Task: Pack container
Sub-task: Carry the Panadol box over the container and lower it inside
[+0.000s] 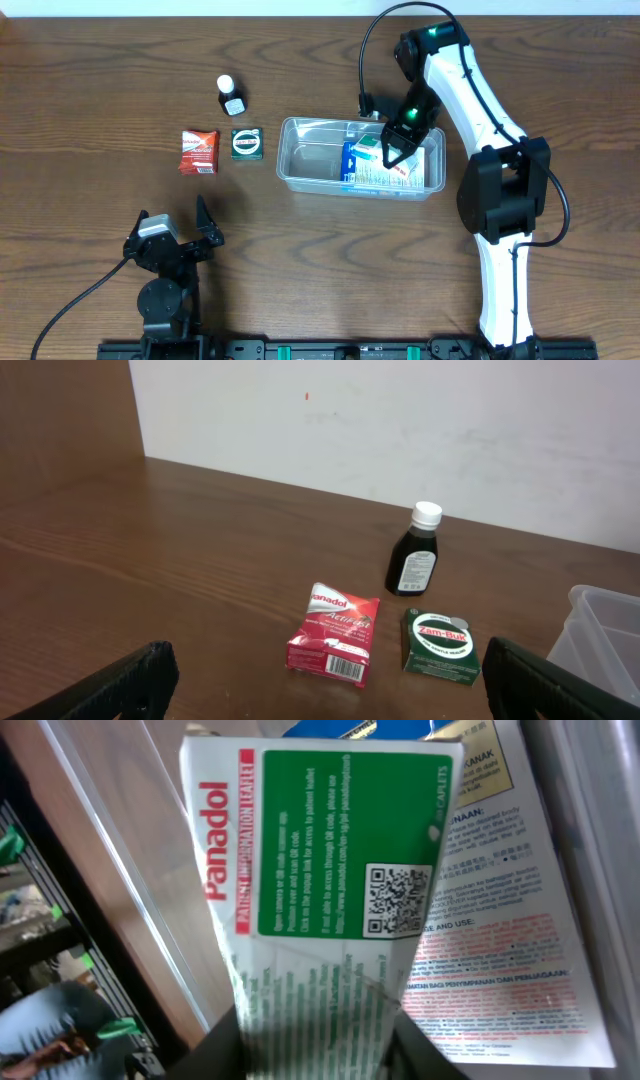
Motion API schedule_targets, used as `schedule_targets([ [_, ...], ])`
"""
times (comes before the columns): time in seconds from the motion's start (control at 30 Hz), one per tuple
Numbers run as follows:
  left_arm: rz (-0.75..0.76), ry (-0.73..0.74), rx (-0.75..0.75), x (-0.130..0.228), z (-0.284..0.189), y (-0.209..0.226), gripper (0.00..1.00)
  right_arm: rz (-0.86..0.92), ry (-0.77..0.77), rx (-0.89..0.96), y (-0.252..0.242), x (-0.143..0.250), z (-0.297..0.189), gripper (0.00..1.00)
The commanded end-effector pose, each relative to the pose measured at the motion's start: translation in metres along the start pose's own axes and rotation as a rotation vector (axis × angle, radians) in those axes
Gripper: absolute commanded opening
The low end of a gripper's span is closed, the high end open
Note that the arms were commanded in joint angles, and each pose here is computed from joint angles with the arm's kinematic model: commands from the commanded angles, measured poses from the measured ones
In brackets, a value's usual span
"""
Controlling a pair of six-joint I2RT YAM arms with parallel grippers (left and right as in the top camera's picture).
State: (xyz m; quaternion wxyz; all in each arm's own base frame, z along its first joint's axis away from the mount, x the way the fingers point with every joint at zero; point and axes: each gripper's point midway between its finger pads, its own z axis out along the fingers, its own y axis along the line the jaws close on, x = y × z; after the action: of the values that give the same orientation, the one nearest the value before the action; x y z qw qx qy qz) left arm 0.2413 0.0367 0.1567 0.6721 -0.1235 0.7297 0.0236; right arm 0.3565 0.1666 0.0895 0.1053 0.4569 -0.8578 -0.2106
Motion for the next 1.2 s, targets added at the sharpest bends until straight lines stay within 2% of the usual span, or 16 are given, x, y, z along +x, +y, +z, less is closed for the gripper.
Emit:
schedule_targets([
  [0.0, 0.004, 0.051, -0.035, 0.018, 0.001, 0.007, 0.98, -0.053, 0.009, 0.015, 0.001, 0.000, -0.001, 0.43],
  [0.3, 0.004, 0.051, -0.035, 0.018, 0.001, 0.007, 0.98, -0.084, -0.035, 0.087, 0.001, -0.007, -0.024, 0.75],
  [0.5, 0.004, 0.051, -0.035, 0.018, 0.001, 0.007, 0.98, -0.102, -0.109, 0.167, 0.014, -0.012, -0.059, 0.80],
  [0.6, 0.004, 0.051, -0.035, 0.018, 0.001, 0.007, 0.98, -0.044, -0.175, 0.158, 0.027, -0.017, -0.072, 0.71],
  [0.63, 0.004, 0.051, -0.035, 0.018, 0.001, 0.007, 0.98, -0.005, -0.205, 0.139, 0.033, -0.020, -0.076, 0.64],
  [0.73, 0.004, 0.051, -0.035, 0.018, 0.001, 0.007, 0.98, 0.148, -0.269, 0.079, 0.048, -0.028, -0.083, 0.35],
  [0.83, 0.004, 0.051, -0.035, 0.018, 0.001, 0.007, 0.98, 0.260, -0.270, 0.048, 0.058, -0.030, -0.082, 0.29],
  [0.97, 0.004, 0.051, -0.035, 0.018, 0.001, 0.007, 0.98, 0.324, -0.214, 0.125, 0.055, -0.027, -0.075, 0.19],
  [1.03, 0.004, 0.051, -0.035, 0.018, 0.001, 0.007, 0.98, 0.352, -0.184, 0.176, 0.054, -0.025, -0.072, 0.07],
  [1.1, 0.004, 0.051, -0.035, 0.018, 0.001, 0.007, 0.98, 0.373, -0.163, 0.219, 0.052, -0.024, -0.070, 0.01],
  [1.17, 0.004, 0.051, -0.035, 0.018, 0.001, 0.007, 0.98, 0.424, -0.143, 0.290, 0.050, -0.020, -0.071, 0.01],
])
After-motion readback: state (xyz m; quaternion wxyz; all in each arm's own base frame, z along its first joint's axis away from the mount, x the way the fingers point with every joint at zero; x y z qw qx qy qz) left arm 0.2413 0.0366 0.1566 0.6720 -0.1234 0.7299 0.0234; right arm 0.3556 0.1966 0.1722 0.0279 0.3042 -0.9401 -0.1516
